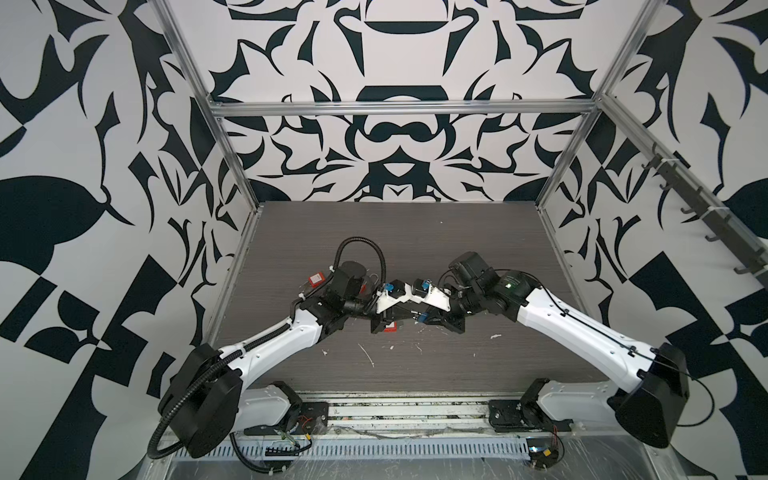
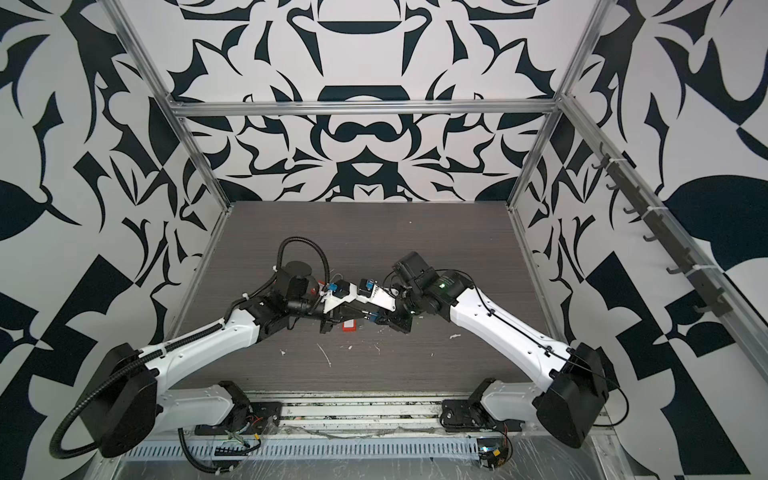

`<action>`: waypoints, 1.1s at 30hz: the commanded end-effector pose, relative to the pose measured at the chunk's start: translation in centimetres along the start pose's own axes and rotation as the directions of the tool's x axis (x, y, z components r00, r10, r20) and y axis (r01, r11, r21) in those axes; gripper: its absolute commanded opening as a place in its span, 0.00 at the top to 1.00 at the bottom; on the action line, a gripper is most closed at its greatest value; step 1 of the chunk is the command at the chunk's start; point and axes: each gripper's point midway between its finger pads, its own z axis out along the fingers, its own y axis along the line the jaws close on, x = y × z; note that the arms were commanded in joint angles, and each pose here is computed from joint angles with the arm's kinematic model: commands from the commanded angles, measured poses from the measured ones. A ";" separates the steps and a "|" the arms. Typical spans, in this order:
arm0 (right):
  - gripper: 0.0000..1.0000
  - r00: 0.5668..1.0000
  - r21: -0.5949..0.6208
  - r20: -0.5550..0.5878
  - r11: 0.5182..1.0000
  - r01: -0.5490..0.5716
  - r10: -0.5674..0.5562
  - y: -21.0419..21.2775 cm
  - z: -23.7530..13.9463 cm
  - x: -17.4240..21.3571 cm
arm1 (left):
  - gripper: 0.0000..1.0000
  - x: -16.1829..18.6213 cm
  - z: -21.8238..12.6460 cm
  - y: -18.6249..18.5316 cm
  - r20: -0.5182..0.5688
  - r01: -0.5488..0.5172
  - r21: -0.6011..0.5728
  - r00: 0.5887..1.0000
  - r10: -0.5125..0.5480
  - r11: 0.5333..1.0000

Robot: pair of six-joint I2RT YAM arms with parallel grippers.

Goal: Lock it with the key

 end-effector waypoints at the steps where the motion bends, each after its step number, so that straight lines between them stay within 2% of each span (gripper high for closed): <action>1: 1.00 0.878 0.131 0.411 0.969 0.208 -0.244 -0.9 -2.7 -12.1 | 1.00 -0.8 1.9 -2.9 0.050 -0.018 0.131 0.999 0.011 0.991; 11: 1.00 0.834 0.226 0.428 0.935 0.275 -0.349 -1.3 -2.8 -13.5 | 1.00 -0.7 1.6 -3.7 0.073 -0.010 0.158 0.997 -0.002 0.987; 19: 1.00 0.797 0.217 0.449 0.915 0.341 -0.403 -0.8 -2.5 -14.2 | 1.00 -1.5 1.2 -4.9 0.130 -0.061 0.195 0.991 0.036 0.979; 23: 1.00 0.770 0.237 0.447 0.890 0.389 -0.455 -0.4 -2.7 -14.4 | 1.00 -2.2 0.5 -6.0 0.164 -0.099 0.224 0.985 0.063 0.969; 33: 1.00 0.720 0.257 0.450 0.849 0.462 -0.528 0.5 -2.9 -15.3 | 1.00 -2.9 0.2 -6.8 0.190 -0.096 0.271 0.981 0.045 0.958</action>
